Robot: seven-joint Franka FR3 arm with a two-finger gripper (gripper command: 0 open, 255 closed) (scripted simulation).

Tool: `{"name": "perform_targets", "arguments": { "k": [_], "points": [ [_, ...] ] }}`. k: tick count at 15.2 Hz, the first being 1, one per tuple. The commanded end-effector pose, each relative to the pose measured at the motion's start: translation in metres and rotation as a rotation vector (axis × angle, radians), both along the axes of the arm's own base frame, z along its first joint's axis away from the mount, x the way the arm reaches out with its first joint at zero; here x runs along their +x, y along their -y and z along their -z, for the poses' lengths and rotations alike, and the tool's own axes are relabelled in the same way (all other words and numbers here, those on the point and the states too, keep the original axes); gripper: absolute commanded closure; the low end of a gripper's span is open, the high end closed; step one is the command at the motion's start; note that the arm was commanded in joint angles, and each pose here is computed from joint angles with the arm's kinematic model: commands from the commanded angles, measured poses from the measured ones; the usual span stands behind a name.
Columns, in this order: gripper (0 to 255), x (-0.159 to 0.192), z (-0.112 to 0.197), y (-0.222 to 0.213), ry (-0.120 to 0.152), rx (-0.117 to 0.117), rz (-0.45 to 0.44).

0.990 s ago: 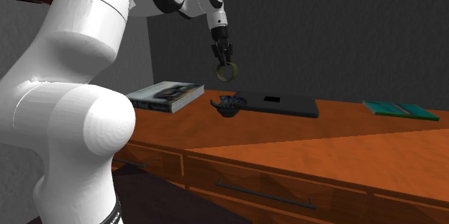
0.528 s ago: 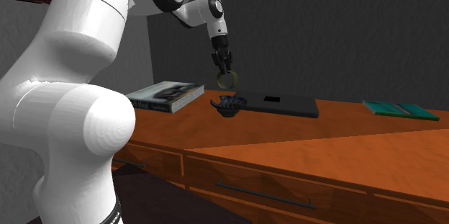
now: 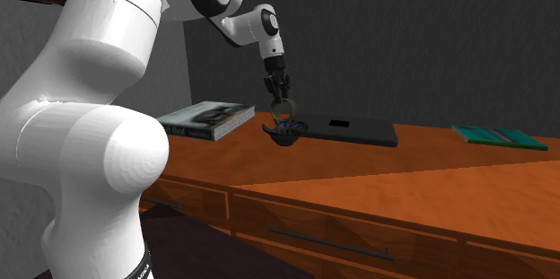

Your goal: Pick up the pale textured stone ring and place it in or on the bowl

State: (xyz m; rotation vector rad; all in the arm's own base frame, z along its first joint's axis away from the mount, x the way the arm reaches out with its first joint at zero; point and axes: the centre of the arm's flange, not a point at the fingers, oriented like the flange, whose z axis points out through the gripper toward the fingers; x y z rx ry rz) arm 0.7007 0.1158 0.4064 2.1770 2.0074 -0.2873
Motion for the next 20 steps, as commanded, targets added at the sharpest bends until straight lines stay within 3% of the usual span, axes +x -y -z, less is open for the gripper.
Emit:
{"name": "perform_targets", "arguments": {
  "k": [1, 9, 10, 15, 19, 20],
  "points": [
    [255, -0.001, 0.010, 0.000, 0.001, 0.000, 0.000],
    [255, -0.001, 0.015, 0.000, 0.001, 0.000, 0.000],
    [0, -0.001, 0.015, 0.000, 0.001, 0.000, 0.000],
    [0, -0.001, 0.014, 0.000, 0.001, 0.000, 0.000],
    [0, 0.001, -0.034, -0.013, 0.001, 0.000, 0.000],
    [0, 0.001, -0.034, -0.013, 0.001, 0.000, 0.000]
  ]
}}
